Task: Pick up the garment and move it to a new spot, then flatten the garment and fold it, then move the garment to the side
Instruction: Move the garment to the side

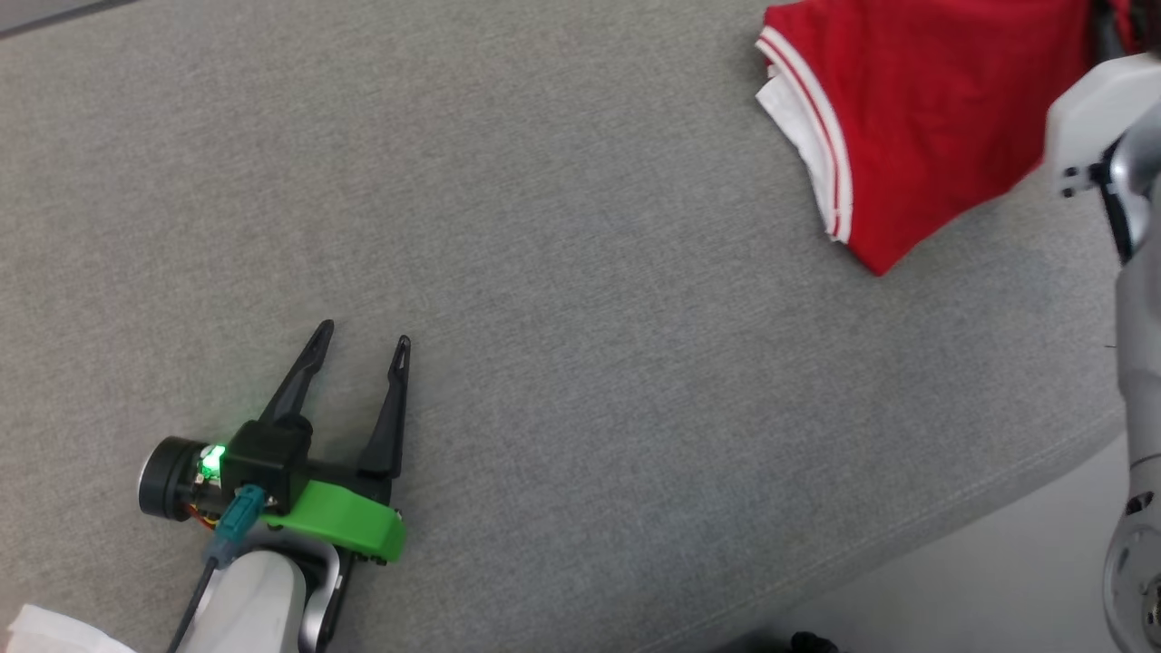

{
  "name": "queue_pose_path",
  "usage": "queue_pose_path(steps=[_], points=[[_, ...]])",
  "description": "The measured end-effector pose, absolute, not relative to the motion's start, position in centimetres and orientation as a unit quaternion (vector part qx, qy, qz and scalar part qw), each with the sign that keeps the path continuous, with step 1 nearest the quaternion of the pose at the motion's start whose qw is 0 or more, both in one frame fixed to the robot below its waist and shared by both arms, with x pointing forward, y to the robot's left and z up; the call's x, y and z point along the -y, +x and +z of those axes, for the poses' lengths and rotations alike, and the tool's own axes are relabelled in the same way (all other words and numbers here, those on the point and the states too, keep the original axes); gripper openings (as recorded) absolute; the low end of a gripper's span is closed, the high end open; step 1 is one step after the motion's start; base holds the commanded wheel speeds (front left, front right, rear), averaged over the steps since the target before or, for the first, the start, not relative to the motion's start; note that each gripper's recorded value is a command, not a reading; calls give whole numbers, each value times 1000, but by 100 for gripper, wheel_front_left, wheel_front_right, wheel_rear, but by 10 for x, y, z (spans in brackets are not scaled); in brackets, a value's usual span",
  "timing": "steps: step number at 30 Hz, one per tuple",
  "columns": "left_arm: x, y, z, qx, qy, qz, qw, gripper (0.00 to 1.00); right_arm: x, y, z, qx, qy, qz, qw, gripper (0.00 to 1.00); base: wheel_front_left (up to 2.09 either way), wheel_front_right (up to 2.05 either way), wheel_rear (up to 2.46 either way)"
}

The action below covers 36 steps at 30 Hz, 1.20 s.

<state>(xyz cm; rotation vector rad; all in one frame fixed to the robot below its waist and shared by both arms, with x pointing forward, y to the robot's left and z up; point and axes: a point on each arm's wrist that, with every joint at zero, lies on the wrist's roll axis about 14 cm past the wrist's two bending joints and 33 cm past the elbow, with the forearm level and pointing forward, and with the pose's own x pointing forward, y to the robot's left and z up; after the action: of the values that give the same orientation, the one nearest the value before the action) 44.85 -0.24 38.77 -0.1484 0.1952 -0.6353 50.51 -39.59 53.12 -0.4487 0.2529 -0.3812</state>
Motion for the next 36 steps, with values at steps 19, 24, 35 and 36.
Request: queue_pose_path(steps=[19,24,35,36], points=[[-46,461,386,-98,-69,-234,965,100,333,548,580,62,-168,-154,972,100,0,0,0],[-56,462,403,-80,-63,-217,971,100,287,543,615,144,-87,-93,981,100,0,0,0],[-105,446,424,-66,-58,-136,987,100,219,505,548,80,4,-7,997,100,0,0,0],[-111,442,424,-67,-56,-127,988,100,214,501,538,69,11,-3,998,100,0,0,0]])
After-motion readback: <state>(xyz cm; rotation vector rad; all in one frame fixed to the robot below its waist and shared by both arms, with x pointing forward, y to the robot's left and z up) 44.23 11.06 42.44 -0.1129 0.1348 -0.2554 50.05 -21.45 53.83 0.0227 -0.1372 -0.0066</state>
